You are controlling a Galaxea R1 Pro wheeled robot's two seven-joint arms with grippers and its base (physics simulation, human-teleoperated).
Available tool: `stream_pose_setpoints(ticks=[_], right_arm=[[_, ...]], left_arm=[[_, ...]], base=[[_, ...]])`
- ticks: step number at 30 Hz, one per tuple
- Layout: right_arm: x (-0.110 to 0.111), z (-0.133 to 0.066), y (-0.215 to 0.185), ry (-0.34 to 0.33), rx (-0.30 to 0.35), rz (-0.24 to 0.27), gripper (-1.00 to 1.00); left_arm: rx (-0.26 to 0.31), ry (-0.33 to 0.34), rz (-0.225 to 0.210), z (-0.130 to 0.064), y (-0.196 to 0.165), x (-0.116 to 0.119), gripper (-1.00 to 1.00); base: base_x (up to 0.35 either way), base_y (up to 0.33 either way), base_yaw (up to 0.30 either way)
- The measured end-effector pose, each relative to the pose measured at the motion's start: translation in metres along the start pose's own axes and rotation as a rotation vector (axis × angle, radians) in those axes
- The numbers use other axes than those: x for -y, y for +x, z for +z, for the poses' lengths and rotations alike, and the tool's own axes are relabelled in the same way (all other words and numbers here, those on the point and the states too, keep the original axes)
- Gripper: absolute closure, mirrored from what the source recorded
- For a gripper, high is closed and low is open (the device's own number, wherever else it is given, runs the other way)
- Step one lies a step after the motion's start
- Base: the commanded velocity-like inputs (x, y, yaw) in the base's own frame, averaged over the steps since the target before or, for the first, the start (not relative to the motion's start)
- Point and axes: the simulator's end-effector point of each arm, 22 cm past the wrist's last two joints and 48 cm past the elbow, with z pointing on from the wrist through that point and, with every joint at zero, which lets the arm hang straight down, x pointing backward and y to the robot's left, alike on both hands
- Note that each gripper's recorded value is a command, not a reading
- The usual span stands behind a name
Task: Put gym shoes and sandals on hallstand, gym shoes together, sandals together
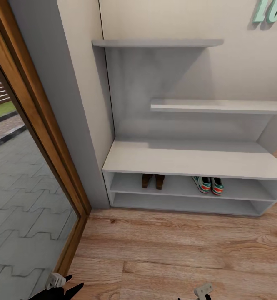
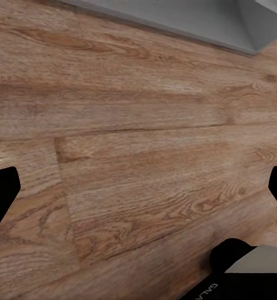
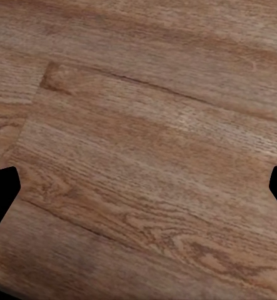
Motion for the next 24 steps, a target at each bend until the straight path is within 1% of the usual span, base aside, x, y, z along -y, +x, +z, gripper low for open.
stream_pose_setpoints(ticks=[24], right_arm=[[0.0000,0.0000,0.0000,0.000,0.000,0.000,-1.00]], left_arm=[[0.000,0.000,0.000,0.0000,-0.0004,0.0000,-1.00]], base=[[0.000,0.000,0.000]])
